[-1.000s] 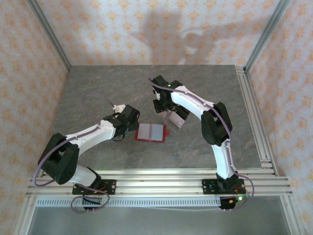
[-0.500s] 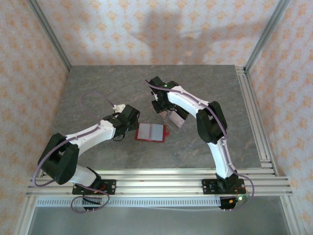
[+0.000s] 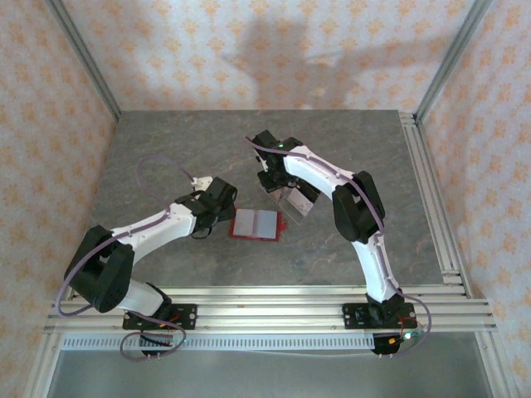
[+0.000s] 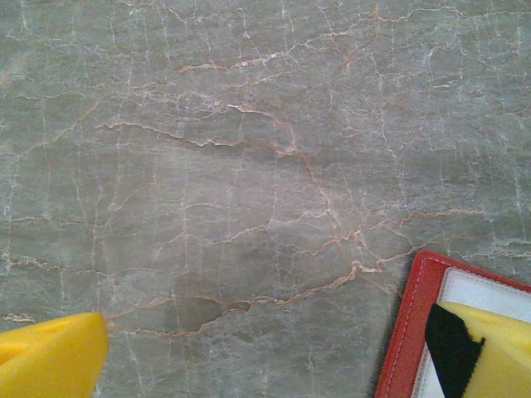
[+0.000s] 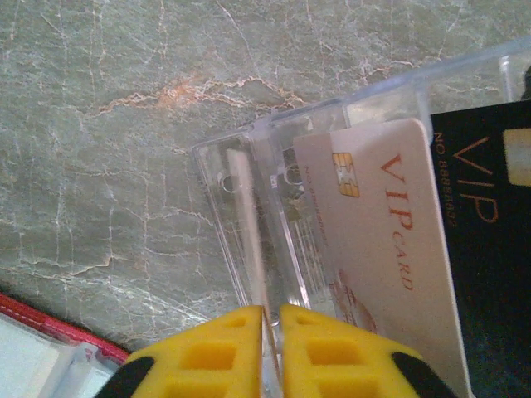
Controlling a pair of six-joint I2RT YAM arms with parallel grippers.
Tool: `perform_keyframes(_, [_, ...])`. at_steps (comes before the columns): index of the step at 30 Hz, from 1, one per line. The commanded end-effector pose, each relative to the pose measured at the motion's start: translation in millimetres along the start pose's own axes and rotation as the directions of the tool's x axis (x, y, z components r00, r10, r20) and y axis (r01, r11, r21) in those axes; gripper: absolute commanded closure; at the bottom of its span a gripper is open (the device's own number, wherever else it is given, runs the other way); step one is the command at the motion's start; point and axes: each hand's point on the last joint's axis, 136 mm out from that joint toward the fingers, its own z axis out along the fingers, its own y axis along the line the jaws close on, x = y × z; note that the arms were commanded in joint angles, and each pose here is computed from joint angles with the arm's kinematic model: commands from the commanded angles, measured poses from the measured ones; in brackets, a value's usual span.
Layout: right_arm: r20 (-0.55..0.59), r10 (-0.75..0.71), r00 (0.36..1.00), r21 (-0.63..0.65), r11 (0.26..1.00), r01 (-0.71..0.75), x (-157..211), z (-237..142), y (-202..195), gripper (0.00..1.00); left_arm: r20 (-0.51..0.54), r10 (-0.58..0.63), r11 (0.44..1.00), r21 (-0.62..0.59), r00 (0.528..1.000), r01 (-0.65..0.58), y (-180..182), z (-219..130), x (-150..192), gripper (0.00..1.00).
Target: Put the credit cards into the card holder
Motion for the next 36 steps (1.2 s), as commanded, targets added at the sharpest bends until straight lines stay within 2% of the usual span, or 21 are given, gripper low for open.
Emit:
perform_keyframes(1, [-0.019, -0.016, 1.000, 0.010, 1.000, 0.017, 0, 0, 1, 0.92, 0.016, 0.008, 1.000, -0.016, 1.000, -0.007, 4, 2, -4, 0.00])
perform_keyframes(5, [-0.014, -0.026, 1.000, 0.001, 1.000, 0.026, -4, -5, 2, 1.00, 0.010, 0.014, 1.000, -0.020, 1.000, -0.014, 4, 2, -4, 0.00])
perform_keyframes(12, [0.040, -0.024, 0.999, -0.032, 0.999, 0.025, -20, -42, 6, 1.00, 0.000, 0.046, 0.999, -0.023, 0.999, -0.046, 2, 2, -5, 0.00])
perform_keyframes(19, [0.136, 0.060, 0.989, -0.171, 0.985, -0.036, -27, -90, 26, 1.00, -0.017, 0.109, 0.994, 0.011, 0.994, -0.109, -6, 5, -2, 0.00])
perform_keyframes(22, [0.156, 0.127, 0.980, -0.240, 0.967, -0.088, -21, -100, 35, 1.00, -0.046, 0.114, 0.991, 0.074, 0.992, -0.111, -18, 7, 5, 0.00])
perform_keyframes(29, [0.187, 0.393, 0.900, -0.409, 0.864, -0.292, 4, -98, 48, 1.00, -0.127, 0.197, 0.971, 0.161, 0.972, -0.176, -40, 18, 24, 0.01])
perform_keyframes(36, [0.188, 0.592, 0.783, -0.540, 0.729, -0.421, 31, -83, 57, 1.00, -0.149, 0.257, 0.960, 0.152, 0.955, -0.235, -43, 23, 31, 0.02])
